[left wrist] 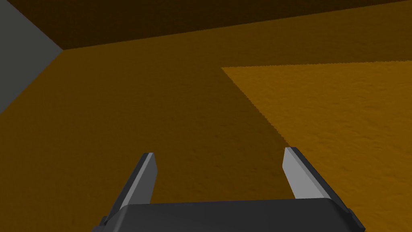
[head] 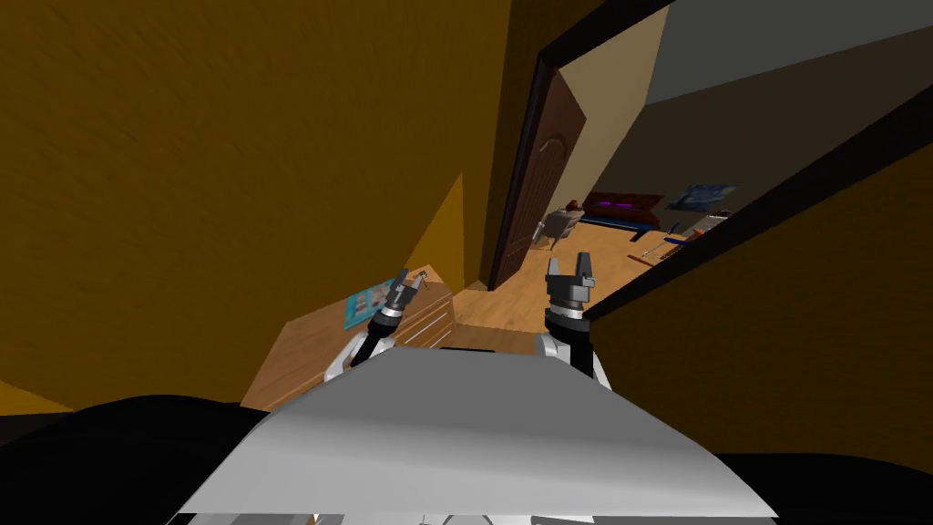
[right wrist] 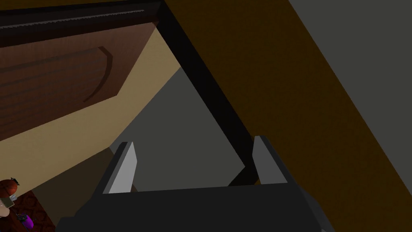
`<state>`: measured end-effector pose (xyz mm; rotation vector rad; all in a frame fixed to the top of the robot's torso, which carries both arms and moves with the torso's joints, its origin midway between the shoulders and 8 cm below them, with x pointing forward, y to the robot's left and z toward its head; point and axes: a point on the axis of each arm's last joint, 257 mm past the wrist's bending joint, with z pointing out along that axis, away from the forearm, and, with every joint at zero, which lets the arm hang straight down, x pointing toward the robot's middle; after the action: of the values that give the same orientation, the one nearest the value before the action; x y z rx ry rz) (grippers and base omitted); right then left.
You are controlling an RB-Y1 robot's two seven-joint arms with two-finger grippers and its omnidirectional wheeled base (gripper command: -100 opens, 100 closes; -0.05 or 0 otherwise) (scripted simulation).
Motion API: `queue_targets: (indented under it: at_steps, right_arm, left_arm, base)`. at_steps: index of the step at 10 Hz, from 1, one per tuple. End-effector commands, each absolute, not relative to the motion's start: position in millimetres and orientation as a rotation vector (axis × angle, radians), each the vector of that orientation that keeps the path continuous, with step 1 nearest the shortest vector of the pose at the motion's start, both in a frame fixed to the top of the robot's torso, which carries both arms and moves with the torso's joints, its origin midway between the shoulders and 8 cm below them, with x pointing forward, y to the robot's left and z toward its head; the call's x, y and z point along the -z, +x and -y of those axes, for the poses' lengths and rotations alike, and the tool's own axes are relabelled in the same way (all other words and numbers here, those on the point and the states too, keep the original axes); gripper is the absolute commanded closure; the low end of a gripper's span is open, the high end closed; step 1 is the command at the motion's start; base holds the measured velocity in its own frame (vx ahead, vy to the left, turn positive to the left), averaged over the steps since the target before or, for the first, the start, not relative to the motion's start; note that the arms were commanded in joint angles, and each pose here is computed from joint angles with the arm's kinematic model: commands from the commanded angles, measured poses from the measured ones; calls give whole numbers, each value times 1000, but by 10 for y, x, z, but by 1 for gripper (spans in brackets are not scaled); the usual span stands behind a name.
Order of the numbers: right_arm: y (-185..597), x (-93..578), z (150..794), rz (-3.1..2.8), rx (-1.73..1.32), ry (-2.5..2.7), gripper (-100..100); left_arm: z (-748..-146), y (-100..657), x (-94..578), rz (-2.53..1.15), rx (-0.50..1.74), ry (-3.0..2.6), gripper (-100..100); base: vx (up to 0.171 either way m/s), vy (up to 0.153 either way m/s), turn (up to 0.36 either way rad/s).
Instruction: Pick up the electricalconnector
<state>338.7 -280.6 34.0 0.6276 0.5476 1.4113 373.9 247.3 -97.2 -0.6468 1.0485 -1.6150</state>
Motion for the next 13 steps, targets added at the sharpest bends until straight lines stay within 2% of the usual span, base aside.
queue_targets:
  at_steps: [1,13]
  right_arm:
    - [3387,-340,2806,-548,-1411,628,0]
    - [3387,-340,2807,-548,-1411,628,0]
  left_arm:
    - [-2478,3731,1047,-1076,1633,-651,-100]
    - [-2691,3462,2299,-1521,1680,-782,-100]
  base:
    - [-25,18,-127]
    - [-15,9,-213]
